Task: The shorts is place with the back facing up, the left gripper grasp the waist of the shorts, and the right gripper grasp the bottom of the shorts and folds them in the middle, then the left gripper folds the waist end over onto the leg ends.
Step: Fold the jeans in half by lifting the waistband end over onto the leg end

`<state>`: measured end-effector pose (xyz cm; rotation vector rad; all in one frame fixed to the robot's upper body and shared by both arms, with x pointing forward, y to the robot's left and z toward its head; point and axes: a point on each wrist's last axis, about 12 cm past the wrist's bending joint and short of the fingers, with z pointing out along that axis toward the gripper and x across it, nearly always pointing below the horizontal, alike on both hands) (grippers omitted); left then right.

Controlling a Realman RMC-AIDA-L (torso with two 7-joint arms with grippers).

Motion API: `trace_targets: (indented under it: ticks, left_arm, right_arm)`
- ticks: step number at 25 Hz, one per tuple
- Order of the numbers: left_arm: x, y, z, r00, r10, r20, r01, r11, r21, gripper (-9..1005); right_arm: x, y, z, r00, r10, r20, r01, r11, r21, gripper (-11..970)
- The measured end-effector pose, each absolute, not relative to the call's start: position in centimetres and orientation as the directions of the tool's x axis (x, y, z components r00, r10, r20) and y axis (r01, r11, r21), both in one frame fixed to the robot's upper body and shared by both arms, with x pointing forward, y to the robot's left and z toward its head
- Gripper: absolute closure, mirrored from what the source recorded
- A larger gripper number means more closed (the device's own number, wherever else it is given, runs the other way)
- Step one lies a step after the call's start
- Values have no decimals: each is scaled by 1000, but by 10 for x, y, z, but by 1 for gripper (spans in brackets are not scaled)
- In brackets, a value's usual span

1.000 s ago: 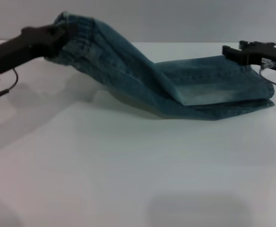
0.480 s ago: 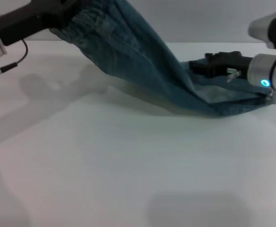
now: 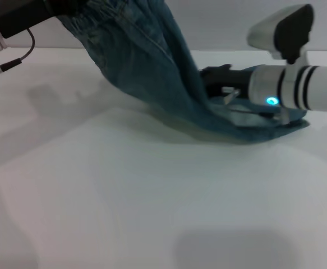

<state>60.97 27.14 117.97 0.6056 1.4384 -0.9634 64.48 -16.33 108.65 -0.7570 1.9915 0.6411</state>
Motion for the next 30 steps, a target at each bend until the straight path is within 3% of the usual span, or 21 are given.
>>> trace_targets:
  ticks: [12, 18, 24, 30]
  left_arm:
    - [614, 268, 1184, -112, -170, -979, 836, 517, -185, 927]
    - [616, 266, 1184, -110, -166, -980, 836, 517, -182, 931]
    - [613, 268, 1178, -123, -164, -979, 829, 526, -192, 931]
    - [610, 264, 1173, -138, -140, -981, 838, 512, -191, 931]
  right_arm:
    - [622, -99, 1104, -352, -303, -885, -863, 471, 182, 412]
    - [616, -84, 1107, -332, -323, -886, -886, 429, 176, 412]
    - [618, -103, 1096, -370, -311, -875, -847, 501, 180, 412]
    - [623, -154, 1079, -408, -219, -886, -722, 671, 166, 412]
